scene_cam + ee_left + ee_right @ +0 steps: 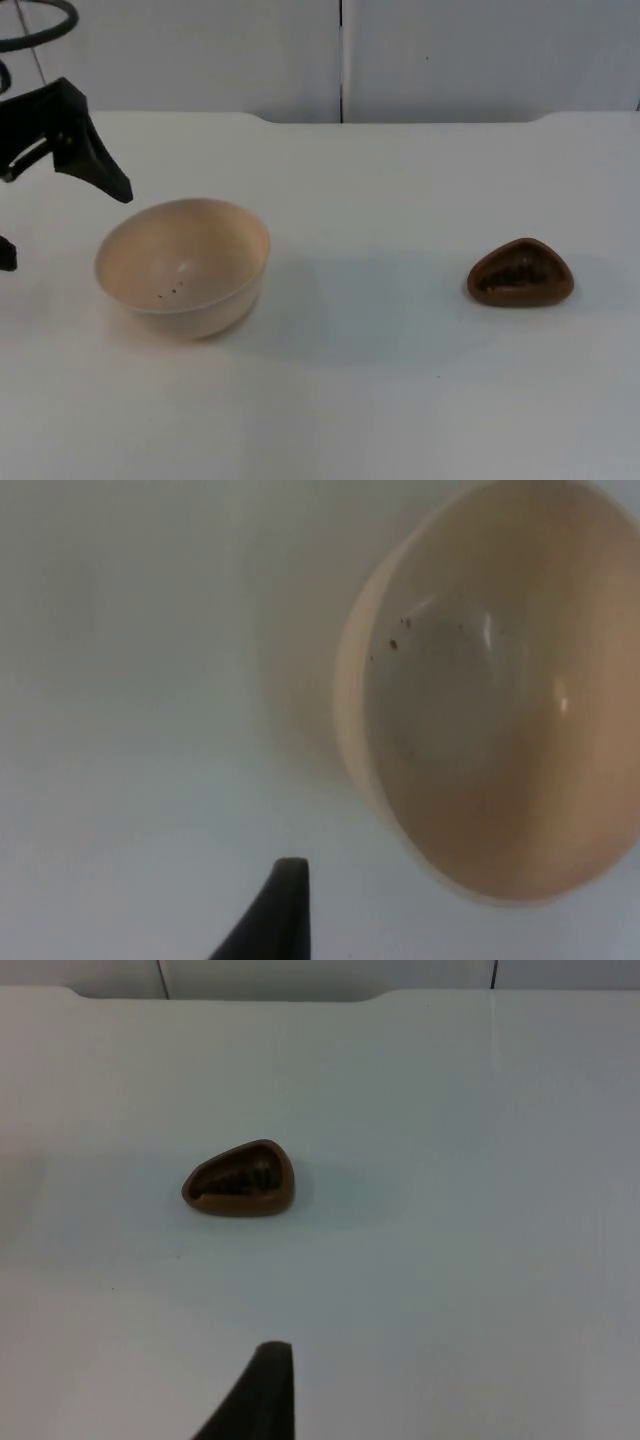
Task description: Pick up the bowl with the left hand and pour the coffee beans from the cup into the bowl with the right hand.
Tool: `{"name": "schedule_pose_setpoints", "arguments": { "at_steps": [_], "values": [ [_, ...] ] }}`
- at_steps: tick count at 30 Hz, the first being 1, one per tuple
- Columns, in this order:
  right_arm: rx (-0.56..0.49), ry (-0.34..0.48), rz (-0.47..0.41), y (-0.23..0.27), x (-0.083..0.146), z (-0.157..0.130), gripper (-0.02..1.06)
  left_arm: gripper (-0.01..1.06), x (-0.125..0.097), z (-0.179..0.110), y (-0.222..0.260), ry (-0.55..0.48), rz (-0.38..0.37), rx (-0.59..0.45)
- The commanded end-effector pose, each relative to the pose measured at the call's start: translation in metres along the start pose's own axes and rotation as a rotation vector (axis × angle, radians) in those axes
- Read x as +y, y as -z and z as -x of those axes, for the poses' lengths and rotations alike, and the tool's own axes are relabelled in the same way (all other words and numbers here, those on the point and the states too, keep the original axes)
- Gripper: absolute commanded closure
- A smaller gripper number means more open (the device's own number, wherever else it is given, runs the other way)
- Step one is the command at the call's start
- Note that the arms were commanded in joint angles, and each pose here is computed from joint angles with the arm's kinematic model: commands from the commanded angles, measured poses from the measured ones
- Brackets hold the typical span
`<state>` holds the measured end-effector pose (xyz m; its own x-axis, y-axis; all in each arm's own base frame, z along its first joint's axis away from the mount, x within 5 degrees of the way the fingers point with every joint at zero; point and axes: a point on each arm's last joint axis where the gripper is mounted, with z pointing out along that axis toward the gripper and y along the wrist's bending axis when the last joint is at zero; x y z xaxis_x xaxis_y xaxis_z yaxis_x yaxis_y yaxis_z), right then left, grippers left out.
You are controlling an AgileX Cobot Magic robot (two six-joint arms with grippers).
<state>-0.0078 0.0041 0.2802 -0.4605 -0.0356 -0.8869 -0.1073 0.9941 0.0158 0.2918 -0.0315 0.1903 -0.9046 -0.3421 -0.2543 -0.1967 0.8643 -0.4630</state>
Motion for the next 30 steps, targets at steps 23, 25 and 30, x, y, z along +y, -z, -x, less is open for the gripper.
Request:
{"name": "schedule_pose_setpoints", "arguments": {
  "at_steps": [23, 25, 30],
  "values": [
    [-0.004, 0.006, -0.011, 0.0, 0.0, 0.0, -0.01, 0.07, 0.025, -0.004, -0.079, 0.267, 0.068, 0.094],
    [-0.004, 0.007, -0.013, 0.0, -0.001, 0.0, -0.01, 0.11, 0.026, -0.004, -0.085, 0.28, 0.058, 0.089],
    [-0.004, 0.008, -0.014, 0.0, -0.001, 0.0, -0.01, 0.25, 0.026, -0.003, -0.09, 0.312, 0.034, 0.081]
  ]
}}
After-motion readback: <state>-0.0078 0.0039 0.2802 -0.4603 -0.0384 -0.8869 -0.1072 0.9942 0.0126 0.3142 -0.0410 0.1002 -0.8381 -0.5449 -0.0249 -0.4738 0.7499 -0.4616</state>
